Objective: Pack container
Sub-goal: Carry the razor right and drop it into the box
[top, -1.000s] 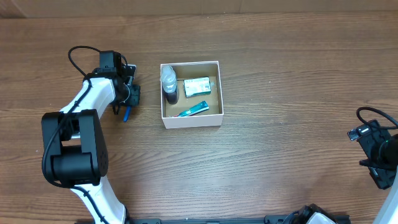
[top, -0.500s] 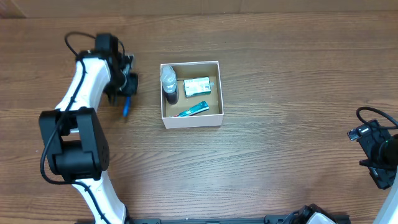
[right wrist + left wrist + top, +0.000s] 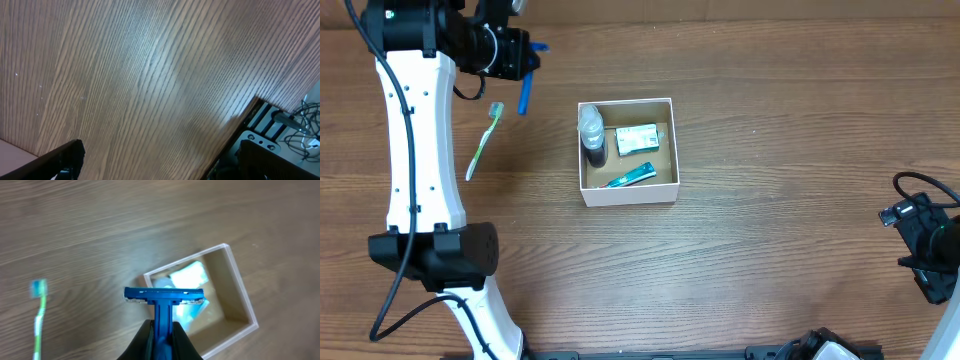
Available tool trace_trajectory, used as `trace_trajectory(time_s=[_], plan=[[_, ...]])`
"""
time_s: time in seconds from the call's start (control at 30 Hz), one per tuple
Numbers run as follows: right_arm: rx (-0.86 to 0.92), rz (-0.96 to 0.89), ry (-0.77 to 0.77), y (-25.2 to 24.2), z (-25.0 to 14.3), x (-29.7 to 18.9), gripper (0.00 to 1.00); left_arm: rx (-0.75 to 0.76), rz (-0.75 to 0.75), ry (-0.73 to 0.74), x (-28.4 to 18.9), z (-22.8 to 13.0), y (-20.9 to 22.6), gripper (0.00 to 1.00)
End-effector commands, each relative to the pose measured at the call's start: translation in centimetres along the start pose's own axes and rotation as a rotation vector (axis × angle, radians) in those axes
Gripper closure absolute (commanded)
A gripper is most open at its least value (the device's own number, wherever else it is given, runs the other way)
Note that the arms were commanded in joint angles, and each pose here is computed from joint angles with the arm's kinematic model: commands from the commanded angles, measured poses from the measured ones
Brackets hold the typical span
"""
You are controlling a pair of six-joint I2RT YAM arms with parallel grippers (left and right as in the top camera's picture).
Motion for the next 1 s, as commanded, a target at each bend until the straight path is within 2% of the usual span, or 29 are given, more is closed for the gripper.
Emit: trace_trajectory(time_s=[0.0, 0.13, 0.2, 0.4, 0.6, 0.67, 0.77, 0.97], plan=[[0.003, 0.006, -0.013, 0.0, 0.1, -0.2, 0.00, 0.236, -0.161, -0.005, -0.5, 0.2, -5.1, 0.90], [0.003, 0.006, -0.013, 0.0, 0.1, -0.2, 0.00, 0.449, -0.256, 0.085, 1.3, -0.8, -9.8, 0.90], [0.003, 0.006, -0.013, 0.0, 0.1, -0.2, 0.00, 0.553, -0.288, 0.110, 2.3, -1.1, -12.1, 0.86], [0.003, 0.006, -0.013, 0.0, 0.1, -0.2, 0.00, 0.714, -0.245, 0.297, 6.6, -3.4, -15.2, 0.82], [0.003, 0.006, -0.013, 0.0, 0.1, -0.2, 0.00, 0.696, -0.235, 0.393, 12.4, -5.6, -13.6, 0.86], [0.003, 0.006, -0.013, 0.0, 0.1, -0.2, 0.00, 0.675, -0.233, 0.399, 13.6, -6.1, -13.2, 0.82], [0.003, 0.006, -0.013, 0.0, 0.1, -0.2, 0.00, 0.660, -0.225, 0.385, 13.5, -5.8, -13.3, 0.76], [0.003, 0.006, -0.013, 0.0, 0.1, -0.2, 0.00, 0.637, -0.230, 0.355, 12.8, -5.1, -14.2, 0.73]])
Point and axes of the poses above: each gripper's point midway between its finger pads, its own x axis out along the fingers, its own y axis along the line the jaws close on, z = x × y, the point moved 9 cm from there along -x, back along the fingers, and after that the axes turned 5 degrees about x, right-handed, at the moved point
